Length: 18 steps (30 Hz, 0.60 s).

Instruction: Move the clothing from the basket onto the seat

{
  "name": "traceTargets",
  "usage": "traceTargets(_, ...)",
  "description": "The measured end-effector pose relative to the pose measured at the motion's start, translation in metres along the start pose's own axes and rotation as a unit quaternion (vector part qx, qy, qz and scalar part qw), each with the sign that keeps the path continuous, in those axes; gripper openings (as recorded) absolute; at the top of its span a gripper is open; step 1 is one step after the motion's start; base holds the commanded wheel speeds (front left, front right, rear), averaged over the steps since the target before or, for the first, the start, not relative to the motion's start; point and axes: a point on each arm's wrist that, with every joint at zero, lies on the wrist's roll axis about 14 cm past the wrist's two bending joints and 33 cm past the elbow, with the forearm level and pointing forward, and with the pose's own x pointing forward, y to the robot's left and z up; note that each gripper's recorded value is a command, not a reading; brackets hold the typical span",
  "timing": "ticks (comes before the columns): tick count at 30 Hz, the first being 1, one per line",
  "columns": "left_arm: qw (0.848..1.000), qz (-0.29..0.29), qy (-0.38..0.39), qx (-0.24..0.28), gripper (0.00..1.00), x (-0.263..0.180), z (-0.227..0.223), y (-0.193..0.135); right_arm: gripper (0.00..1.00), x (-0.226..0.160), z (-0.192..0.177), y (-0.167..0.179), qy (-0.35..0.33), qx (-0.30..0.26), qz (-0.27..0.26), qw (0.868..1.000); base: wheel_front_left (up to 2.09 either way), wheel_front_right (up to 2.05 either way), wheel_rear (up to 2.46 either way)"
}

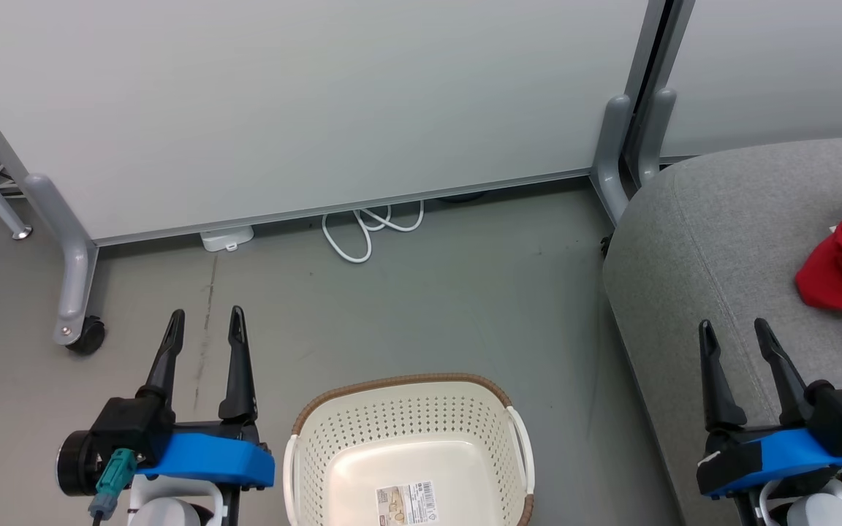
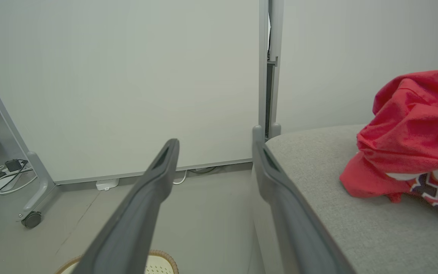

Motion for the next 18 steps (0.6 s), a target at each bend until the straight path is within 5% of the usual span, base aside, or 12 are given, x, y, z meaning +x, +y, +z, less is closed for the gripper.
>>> traceTargets(18, 1.0, 0.02, 0.006, 0.002, 1.0, -0.0115, -0.0036, 0.0089, 1.0, -0.0044, -0.0092, 0.0104, 0.013, 0.012, 0.008, 1.0, 0.0, 0.0, 0.0)
